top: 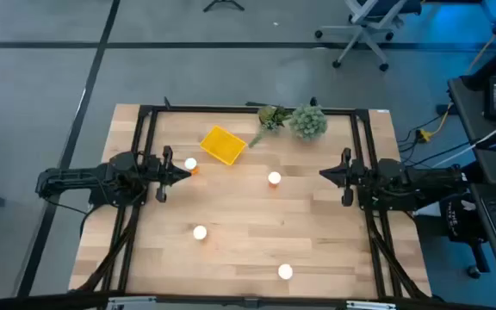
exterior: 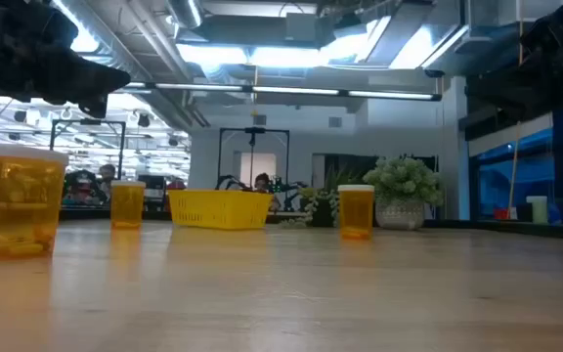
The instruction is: Pick and place pill bottles into a basket
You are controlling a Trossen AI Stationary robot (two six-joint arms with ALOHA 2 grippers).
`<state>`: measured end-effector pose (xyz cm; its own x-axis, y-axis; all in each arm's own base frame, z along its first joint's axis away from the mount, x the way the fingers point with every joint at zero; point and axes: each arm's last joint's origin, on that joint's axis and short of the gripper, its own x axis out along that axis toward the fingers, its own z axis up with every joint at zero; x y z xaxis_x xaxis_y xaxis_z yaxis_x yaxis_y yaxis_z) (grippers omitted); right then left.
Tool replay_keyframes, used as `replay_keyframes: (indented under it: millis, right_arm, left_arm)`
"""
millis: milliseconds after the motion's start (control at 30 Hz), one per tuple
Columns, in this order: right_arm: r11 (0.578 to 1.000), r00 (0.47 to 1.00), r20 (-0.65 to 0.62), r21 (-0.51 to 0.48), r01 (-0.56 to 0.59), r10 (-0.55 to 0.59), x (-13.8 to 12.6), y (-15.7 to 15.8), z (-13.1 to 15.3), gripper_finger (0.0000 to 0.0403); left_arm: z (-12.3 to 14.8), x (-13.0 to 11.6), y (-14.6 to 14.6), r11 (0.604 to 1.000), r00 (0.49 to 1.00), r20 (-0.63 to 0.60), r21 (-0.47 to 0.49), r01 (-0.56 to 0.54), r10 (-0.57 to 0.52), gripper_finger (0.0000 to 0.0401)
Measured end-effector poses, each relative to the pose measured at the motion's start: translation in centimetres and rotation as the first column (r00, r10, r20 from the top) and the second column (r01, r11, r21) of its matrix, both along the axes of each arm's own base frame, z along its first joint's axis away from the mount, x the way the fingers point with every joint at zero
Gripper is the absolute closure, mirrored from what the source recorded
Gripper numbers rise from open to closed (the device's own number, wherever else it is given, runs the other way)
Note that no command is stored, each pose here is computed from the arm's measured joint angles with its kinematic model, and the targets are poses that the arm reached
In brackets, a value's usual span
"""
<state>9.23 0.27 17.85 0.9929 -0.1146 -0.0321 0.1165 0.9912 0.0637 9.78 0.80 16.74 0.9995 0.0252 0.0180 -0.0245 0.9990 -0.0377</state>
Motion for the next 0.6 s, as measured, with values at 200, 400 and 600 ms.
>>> replay_keyframes:
  millis: [200, 400, 600]
  right_arm:
    - [1.0, 1.0, 0.0, 0.0, 0.0, 0.0, 0.0, 0.0, 0.0, 0.0383]
    - [1.0, 1.0, 0.0, 0.0, 0.0, 0.0, 0.0, 0.0, 0.0, 0.0383]
    - [1.0, 1.0, 0.0, 0.0, 0.0, 0.0, 0.0, 0.0, 0.0, 0.0383]
  left_arm:
    - [-0.01, 0.0, 0.0, 1.0, 1.0, 0.0, 0.0, 0.0, 0.0, 0.0396]
    - [-0.01, 0.0, 0.0, 1.0, 1.0, 0.0, 0.0, 0.0, 0.0, 0.0394]
    - [0.01, 0.0, 0.0, 1.0, 1.0, 0.0, 0.0, 0.0, 0.0, 0.0395]
